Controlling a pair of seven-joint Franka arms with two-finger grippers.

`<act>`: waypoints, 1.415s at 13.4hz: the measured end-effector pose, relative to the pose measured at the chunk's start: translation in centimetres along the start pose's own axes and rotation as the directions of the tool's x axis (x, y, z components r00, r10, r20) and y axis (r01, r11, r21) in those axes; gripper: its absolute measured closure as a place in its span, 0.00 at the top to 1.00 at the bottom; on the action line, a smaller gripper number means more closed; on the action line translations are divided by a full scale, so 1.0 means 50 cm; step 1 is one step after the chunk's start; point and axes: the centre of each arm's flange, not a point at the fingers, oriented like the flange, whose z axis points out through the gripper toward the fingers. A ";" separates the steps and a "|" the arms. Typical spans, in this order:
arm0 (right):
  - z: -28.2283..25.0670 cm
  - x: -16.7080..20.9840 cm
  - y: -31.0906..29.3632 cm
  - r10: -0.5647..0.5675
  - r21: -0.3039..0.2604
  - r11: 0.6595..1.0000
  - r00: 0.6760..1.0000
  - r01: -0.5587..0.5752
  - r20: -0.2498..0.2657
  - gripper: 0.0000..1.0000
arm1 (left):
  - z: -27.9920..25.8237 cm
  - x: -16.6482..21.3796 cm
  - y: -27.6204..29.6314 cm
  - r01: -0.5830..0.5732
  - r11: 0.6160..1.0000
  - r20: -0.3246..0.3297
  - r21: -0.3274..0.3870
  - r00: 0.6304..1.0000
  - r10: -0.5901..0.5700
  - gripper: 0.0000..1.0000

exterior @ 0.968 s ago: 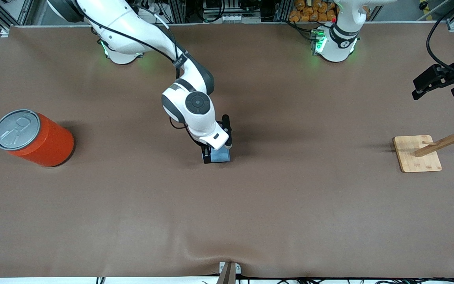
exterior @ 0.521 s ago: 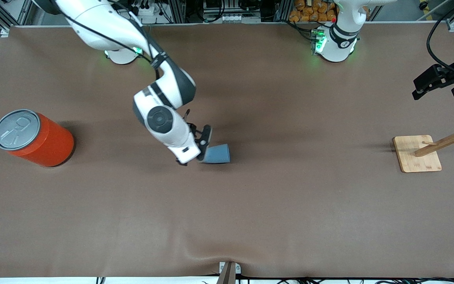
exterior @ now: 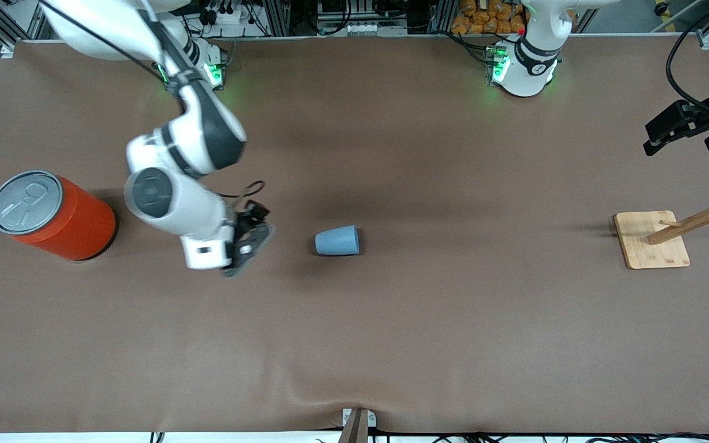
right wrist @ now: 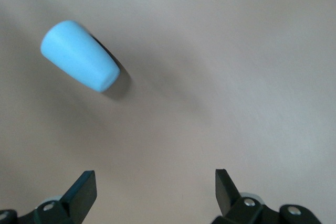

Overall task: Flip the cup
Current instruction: 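Withdraw the right gripper while the left gripper reaches toward the cup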

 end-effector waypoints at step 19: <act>-0.523 -0.437 0.147 0.690 -0.035 0.721 0.722 -0.692 -0.042 1.00 | 0.518 0.167 0.358 0.181 0.763 0.342 -0.621 0.938 0.056 1.00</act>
